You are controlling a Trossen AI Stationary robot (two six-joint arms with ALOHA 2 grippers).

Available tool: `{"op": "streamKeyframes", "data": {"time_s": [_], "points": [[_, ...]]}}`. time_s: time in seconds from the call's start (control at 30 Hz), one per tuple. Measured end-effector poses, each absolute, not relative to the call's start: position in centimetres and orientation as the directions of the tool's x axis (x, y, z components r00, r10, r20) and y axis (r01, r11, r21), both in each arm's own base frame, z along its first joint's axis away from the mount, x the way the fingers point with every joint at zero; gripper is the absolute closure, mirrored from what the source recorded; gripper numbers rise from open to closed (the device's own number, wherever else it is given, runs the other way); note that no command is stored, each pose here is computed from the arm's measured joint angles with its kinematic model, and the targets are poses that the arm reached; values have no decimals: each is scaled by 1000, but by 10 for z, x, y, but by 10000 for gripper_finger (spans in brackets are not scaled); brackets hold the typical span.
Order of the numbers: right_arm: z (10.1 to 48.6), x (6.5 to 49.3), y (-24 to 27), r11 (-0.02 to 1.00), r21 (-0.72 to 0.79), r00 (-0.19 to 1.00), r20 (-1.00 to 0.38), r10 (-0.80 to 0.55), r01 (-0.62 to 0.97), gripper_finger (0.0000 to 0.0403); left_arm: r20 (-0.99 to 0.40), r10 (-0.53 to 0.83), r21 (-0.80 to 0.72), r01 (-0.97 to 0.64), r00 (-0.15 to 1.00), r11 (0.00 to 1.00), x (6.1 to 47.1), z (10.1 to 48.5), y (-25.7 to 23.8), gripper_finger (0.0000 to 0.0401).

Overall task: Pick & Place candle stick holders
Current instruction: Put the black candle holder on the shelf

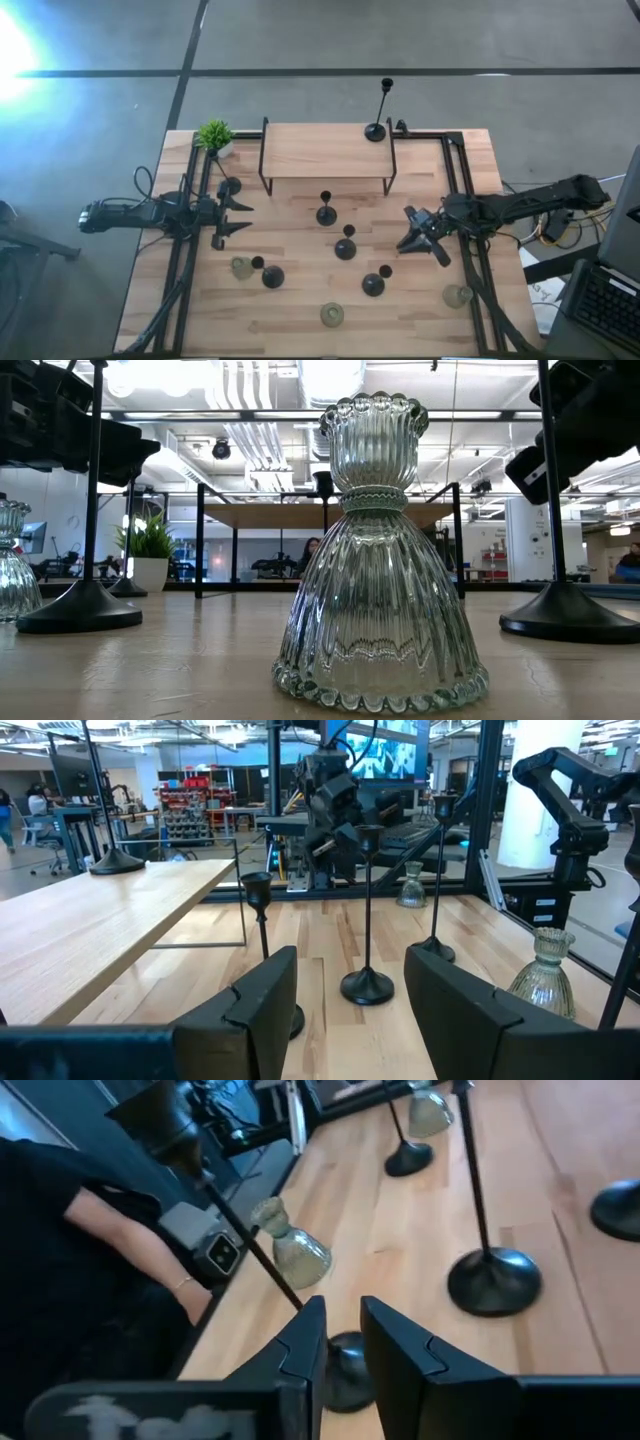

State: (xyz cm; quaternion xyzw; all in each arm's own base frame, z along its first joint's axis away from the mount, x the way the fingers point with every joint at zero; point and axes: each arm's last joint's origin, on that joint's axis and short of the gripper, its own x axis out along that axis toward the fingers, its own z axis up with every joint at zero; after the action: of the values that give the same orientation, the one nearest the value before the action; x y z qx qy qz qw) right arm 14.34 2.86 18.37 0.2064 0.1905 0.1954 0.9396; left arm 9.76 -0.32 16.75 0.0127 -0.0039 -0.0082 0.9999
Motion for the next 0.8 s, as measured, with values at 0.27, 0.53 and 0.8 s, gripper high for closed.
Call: {"op": "streamKeyframes", "data": {"time_s": [0.27, 0.53, 0.8], "points": [[178, 153, 32, 834, 448, 855, -241, 459, -321, 294, 7, -17, 26, 17, 1000, 1000, 98, 167, -3, 211], [179, 171, 51, 807, 448, 800, -273, 534, -385, 252, 8, -17, 26, 16, 1000, 1000, 98, 168, -3, 211], [186, 197, 71, 811, 372, 780, -276, 561, -451, 254, 8, -17, 25, 17, 1000, 1000, 98, 168, -3, 210]]}}
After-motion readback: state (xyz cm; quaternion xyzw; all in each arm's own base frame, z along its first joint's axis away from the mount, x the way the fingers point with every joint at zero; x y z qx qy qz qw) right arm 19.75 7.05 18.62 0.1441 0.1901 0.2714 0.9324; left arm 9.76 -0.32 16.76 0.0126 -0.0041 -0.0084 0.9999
